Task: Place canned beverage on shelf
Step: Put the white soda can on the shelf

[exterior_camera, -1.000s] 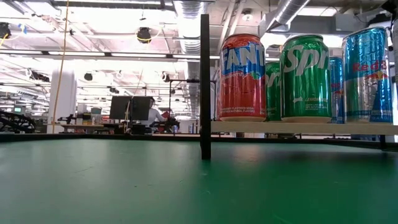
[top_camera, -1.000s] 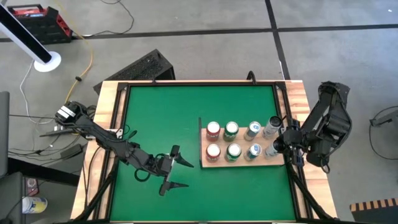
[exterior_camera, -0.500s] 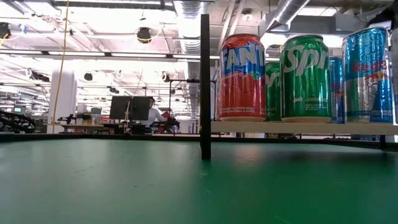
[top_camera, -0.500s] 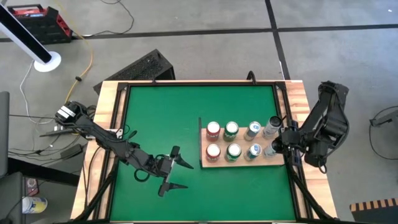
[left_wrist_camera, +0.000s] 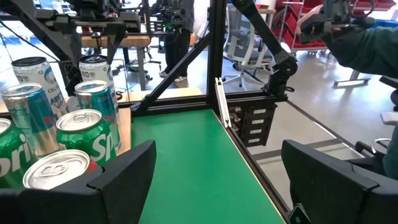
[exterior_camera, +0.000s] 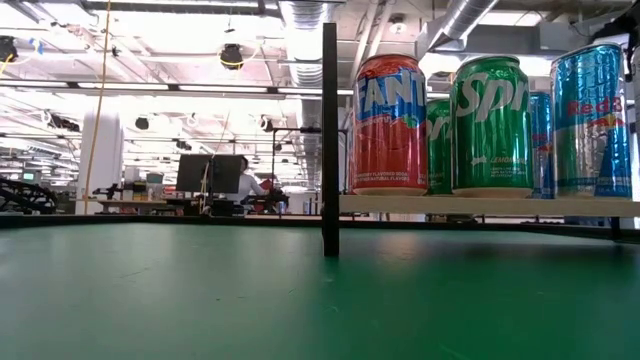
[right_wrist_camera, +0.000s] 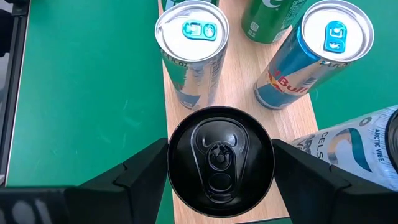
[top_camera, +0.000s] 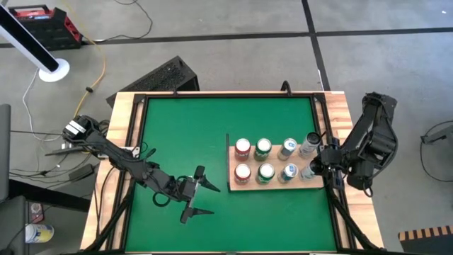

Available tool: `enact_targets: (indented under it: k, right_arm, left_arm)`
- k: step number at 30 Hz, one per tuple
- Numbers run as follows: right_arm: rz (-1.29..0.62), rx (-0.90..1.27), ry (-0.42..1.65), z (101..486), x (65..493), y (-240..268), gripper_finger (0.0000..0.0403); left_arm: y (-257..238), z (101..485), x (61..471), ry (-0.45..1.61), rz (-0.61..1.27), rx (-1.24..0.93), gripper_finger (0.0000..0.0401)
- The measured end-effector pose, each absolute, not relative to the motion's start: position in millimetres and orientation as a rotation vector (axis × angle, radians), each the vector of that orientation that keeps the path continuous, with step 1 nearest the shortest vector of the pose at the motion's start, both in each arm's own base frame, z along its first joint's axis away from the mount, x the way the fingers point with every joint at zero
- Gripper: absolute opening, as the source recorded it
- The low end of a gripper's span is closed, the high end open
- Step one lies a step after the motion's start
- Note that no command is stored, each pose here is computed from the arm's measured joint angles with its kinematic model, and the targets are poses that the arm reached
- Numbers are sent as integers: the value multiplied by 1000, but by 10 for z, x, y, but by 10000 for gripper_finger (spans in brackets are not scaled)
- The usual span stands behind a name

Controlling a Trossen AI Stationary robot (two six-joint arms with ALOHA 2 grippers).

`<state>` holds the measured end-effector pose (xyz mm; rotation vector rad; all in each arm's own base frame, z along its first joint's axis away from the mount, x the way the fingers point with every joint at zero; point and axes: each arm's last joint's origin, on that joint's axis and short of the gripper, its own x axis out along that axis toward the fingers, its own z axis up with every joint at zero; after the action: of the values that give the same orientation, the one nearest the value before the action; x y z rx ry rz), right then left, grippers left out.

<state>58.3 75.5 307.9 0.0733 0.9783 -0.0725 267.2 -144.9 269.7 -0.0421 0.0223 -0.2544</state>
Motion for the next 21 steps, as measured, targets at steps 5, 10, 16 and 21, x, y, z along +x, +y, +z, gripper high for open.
enact_targets:
  k: [5, 10, 16, 21]
  right_arm:
    - [-67, 60, 979, 3078, 586, 757, 286]
    - [-65, 57, 981, 3078, 586, 756, 287]
    - [-49, 28, 983, 3077, 587, 758, 287]
    - [-48, 28, 982, 3078, 587, 759, 287]
  left_arm:
    - [-1449, 2697, 2672, 22, -254, -42, 332]
    - [-1449, 2697, 2672, 22, -254, -42, 332]
    - [-1449, 2697, 2672, 22, -254, -42, 332]
    - [-1449, 2697, 2672, 22, -254, -42, 332]
